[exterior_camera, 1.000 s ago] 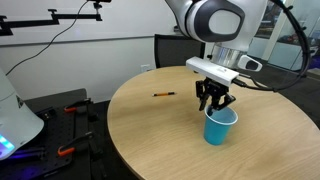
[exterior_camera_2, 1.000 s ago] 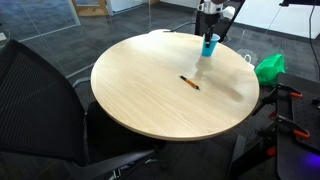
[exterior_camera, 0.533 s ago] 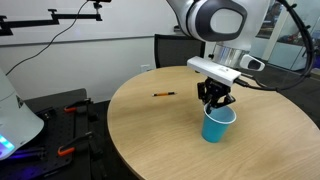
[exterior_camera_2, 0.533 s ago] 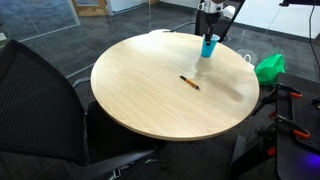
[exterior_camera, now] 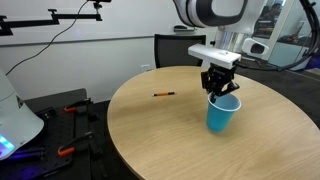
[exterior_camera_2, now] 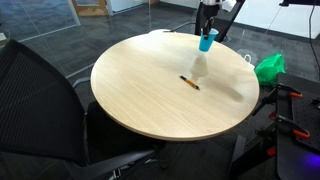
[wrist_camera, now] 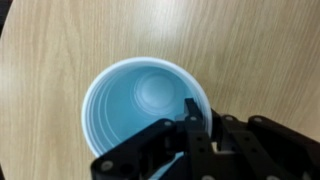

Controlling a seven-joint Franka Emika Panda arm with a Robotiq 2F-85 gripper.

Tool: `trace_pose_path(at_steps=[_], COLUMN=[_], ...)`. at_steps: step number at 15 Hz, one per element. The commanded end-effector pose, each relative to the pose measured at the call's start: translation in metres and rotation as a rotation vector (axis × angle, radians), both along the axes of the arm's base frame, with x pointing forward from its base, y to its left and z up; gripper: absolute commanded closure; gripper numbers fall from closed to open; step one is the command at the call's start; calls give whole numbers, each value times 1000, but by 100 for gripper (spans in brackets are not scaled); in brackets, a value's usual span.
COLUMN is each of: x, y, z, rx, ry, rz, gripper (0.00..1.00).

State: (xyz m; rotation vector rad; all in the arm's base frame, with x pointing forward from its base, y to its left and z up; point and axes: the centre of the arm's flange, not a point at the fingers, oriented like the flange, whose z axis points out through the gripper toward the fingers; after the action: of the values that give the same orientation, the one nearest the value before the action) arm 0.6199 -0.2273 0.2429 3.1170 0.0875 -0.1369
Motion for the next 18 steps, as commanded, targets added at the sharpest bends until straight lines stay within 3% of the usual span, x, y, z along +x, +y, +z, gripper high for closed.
trace_pose_path(at_steps=[1,9,13,18], x=[-6,14,31,45], y=[27,118,181,255], z=[49,107,112,107], rx=[-33,-118,-161,-156], ry=[-9,-7,10,38], rz=[-16,178,323,519], gripper=[99,99,99,99])
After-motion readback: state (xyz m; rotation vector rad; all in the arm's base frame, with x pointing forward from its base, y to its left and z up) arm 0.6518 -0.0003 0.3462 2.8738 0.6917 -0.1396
